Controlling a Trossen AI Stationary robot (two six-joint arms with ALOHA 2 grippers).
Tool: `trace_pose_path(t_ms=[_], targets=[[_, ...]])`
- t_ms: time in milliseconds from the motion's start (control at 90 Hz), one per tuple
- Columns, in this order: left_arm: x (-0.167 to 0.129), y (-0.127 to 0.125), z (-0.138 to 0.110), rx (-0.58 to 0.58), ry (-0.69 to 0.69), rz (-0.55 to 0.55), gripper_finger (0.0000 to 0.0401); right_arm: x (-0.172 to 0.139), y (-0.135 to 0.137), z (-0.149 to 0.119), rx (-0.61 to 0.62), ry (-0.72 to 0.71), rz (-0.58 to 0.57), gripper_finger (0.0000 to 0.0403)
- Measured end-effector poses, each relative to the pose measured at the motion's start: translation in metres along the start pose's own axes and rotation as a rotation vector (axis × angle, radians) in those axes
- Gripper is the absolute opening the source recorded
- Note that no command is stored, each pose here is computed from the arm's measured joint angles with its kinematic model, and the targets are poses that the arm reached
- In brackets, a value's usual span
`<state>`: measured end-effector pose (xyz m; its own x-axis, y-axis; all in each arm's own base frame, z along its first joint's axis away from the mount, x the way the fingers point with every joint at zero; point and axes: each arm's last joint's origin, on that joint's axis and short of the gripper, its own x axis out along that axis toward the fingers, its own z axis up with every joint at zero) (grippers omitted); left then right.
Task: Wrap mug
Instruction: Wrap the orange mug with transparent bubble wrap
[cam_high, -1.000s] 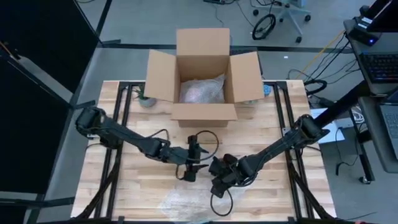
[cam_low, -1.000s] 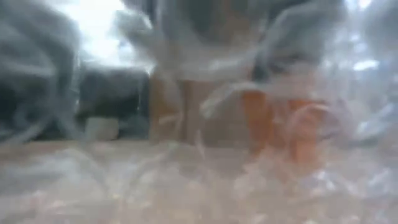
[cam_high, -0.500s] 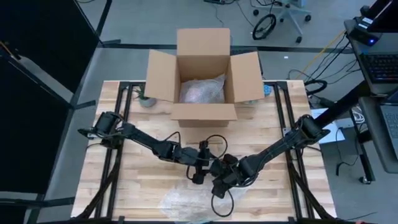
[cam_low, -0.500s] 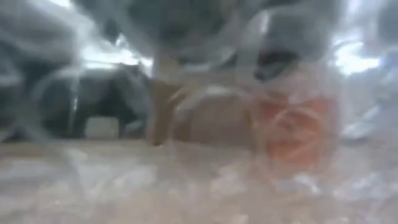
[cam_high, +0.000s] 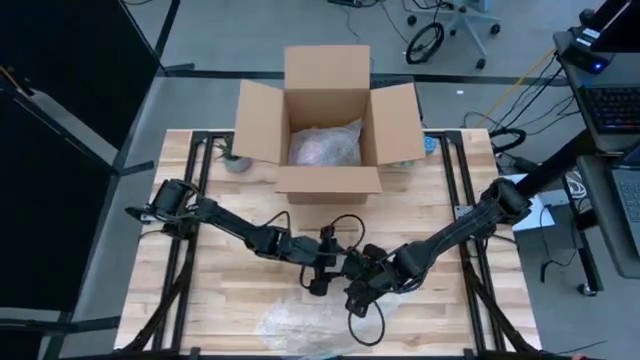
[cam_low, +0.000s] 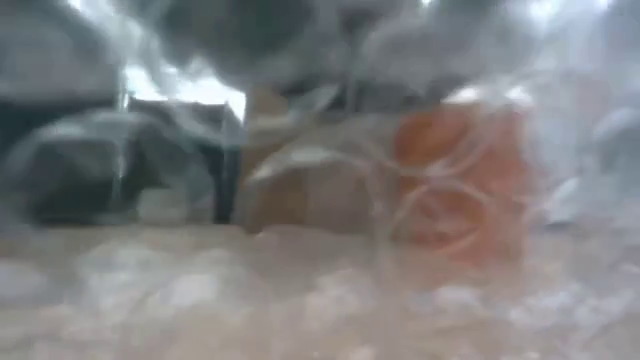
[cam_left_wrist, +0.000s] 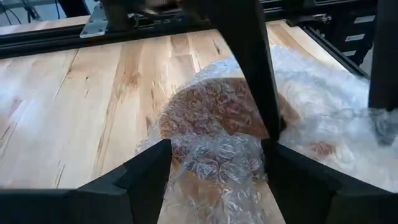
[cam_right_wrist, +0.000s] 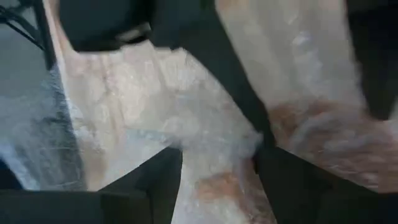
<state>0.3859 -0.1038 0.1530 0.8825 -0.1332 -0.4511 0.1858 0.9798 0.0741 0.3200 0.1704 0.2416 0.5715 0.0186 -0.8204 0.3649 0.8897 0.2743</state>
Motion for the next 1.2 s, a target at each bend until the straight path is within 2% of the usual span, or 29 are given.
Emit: trace_pose_path(t_ms=[333, 478, 600, 667, 778, 1200], targets=[[0.0, 0.0, -0.001, 0.003, 0.002, 0.0, 0.0238, -0.041, -0.007, 0.008, 0.012, -0.031, 0.046, 0.0187], [0.0, 0.0, -0.001, 0.003, 0.002, 0.001, 0.0238, -0.06, -0.02, 0.005, 0.038, 0.007, -0.011, 0.0187], [0.0, 0.0, -0.001, 0.003, 0.002, 0.0, 0.0238, -0.063, -0.033, 0.001, 0.086, 0.017, -0.151, 0.0187], [0.0, 0.0, -0.001, 0.003, 0.002, 0.001, 0.0238, -0.056, -0.036, -0.002, 0.092, 0.024, -0.228, 0.0187], [0.0, 0.0, -0.001, 0.003, 0.001, 0.001, 0.0238, -0.035, -0.038, -0.003, 0.091, 0.063, -0.288, 0.0187], [-0.004, 0.0, 0.004, 0.002, -0.012, 0.001, 0.0238, 0.062, -0.042, -0.022, 0.074, 0.284, -0.422, 0.0187]])
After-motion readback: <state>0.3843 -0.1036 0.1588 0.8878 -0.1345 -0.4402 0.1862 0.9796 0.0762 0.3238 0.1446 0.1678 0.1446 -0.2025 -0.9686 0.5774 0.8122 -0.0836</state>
